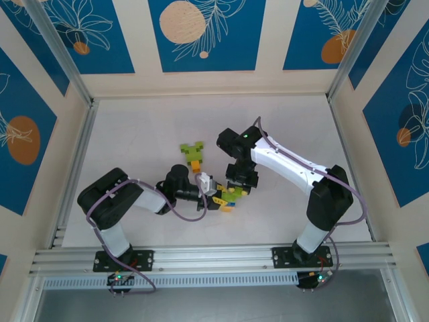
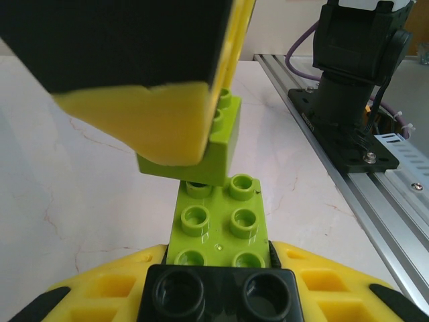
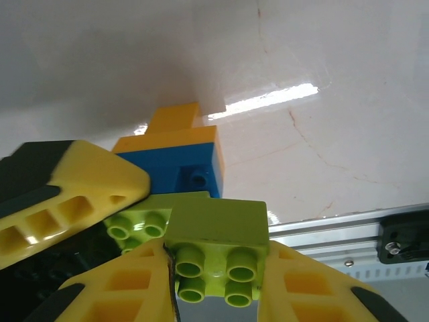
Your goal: Assemble a carrot with lego
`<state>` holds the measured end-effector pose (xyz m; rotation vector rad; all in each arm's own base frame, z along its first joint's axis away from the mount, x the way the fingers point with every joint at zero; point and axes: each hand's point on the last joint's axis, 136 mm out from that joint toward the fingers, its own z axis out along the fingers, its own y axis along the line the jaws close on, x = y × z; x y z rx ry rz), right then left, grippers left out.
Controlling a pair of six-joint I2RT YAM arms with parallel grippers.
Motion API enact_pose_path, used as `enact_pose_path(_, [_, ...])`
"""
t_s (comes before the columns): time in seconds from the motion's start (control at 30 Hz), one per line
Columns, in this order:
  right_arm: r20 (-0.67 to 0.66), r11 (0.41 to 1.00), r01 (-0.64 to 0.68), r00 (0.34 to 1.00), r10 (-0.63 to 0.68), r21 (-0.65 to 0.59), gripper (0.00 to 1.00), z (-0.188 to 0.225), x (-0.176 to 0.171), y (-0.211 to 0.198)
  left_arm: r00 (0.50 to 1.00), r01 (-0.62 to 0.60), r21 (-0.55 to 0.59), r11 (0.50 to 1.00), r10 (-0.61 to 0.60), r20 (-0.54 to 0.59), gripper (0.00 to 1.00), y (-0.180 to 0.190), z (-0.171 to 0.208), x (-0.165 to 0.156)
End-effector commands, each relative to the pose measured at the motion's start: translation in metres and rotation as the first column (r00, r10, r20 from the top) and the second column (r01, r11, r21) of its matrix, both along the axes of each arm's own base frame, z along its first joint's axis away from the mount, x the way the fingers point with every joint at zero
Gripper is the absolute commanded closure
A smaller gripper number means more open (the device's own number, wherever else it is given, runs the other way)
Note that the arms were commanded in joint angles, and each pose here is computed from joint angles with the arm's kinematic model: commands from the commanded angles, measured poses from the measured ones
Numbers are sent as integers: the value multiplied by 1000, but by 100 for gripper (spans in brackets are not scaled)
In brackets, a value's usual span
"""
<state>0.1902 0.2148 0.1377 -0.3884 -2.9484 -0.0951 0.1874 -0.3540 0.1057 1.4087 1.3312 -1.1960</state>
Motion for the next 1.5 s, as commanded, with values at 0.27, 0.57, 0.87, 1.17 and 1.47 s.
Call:
enact_pose_path(0.27, [-78, 997, -72, 994, 73, 4, 72, -14, -18, -1, 993, 27, 117, 993, -13, -121, 72, 6, -39, -13])
enact_pose_path(0.57, [-110, 992, -120, 987, 116, -31, 73, -24, -22, -9, 992, 28, 116, 993, -14, -121, 73, 5, -38, -12])
enact_pose_path(0.87, [-113, 990, -127, 987, 119, -66, 74, -25, -23, -18, 992, 28, 120, 992, -13, -124, 73, 6, -40, -13])
enact_pose_path(1.17, [-122, 990, -109, 988, 97, -95, 74, -25, -27, -23, 992, 25, 123, 992, -9, -124, 73, 6, -41, -12])
enact_pose_path(1.47, [-131, 989, -117, 986, 106, -86, 74, -30, -35, -18, 992, 26, 121, 992, -10, -124, 73, 5, -40, -12])
